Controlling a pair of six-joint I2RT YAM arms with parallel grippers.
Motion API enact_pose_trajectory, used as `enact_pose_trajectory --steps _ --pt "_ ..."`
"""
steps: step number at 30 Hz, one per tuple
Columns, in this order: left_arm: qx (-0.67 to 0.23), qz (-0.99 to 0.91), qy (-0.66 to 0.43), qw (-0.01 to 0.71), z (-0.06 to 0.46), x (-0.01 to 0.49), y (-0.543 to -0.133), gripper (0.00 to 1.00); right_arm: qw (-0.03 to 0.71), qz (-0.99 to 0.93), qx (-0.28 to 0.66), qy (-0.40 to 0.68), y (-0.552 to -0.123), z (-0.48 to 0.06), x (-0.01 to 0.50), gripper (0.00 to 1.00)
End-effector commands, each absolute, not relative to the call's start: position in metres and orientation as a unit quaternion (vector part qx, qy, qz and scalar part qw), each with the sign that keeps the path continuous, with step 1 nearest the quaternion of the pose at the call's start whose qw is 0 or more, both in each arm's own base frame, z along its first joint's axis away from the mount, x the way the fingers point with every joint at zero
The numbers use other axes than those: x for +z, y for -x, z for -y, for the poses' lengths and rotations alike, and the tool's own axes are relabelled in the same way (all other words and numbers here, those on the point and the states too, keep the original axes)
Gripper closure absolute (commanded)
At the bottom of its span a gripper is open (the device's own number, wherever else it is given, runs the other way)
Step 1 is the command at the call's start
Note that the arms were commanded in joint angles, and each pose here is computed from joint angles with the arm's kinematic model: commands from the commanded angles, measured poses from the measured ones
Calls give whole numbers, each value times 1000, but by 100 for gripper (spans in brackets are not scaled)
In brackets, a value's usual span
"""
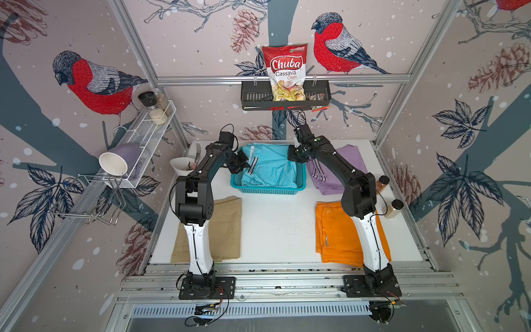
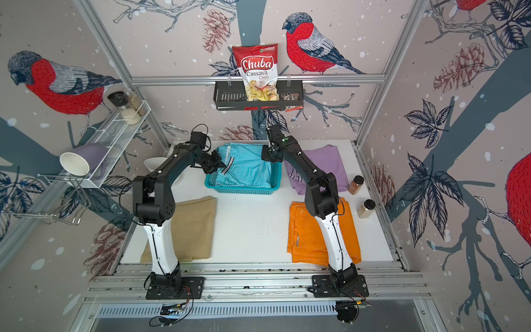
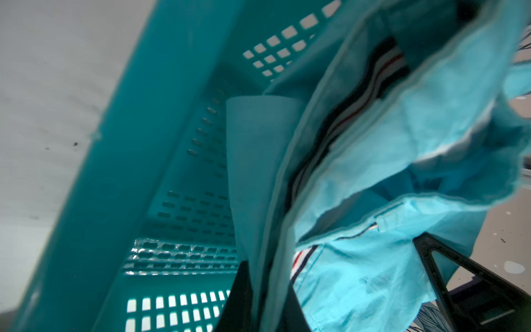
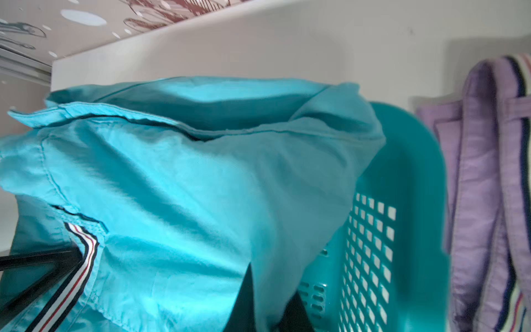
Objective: Put the folded long pants in the basket
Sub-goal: Place the long pant in the basket, then move the long pant to the center of the board.
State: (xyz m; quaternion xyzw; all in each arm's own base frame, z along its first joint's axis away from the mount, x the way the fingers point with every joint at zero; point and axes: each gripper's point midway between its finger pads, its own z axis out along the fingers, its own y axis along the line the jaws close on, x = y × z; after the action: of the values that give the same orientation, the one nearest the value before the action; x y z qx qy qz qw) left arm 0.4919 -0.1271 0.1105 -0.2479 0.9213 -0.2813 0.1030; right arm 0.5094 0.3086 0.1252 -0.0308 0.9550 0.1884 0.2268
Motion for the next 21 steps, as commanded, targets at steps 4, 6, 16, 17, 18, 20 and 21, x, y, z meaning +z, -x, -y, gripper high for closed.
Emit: enact_pose_trajectory --steps 4,6,16,17,18,20,21 --pt "-209 -940 263 60 107 57 -477 100 167 -980 107 7 -492 -274 56 100" --pt "-205 -941 263 59 107 49 -479 100 162 -982 96 8 -492 -273 43 100" --pt "-219 -939 254 71 112 43 -494 72 195 -978 75 8 -516 -260 40 66" --pt "-224 -938 252 81 112 50 -496 68 207 -975 80 13 -519 -263 49 57" --pt "-228 -936 251 93 112 59 -498 65 220 -971 86 18 -521 -266 60 50" --pt "-227 -934 253 114 109 77 -499 57 246 -964 99 26 -525 -273 83 36" --pt "-227 -932 254 123 108 88 -499 49 261 -959 108 31 -526 -278 98 31"
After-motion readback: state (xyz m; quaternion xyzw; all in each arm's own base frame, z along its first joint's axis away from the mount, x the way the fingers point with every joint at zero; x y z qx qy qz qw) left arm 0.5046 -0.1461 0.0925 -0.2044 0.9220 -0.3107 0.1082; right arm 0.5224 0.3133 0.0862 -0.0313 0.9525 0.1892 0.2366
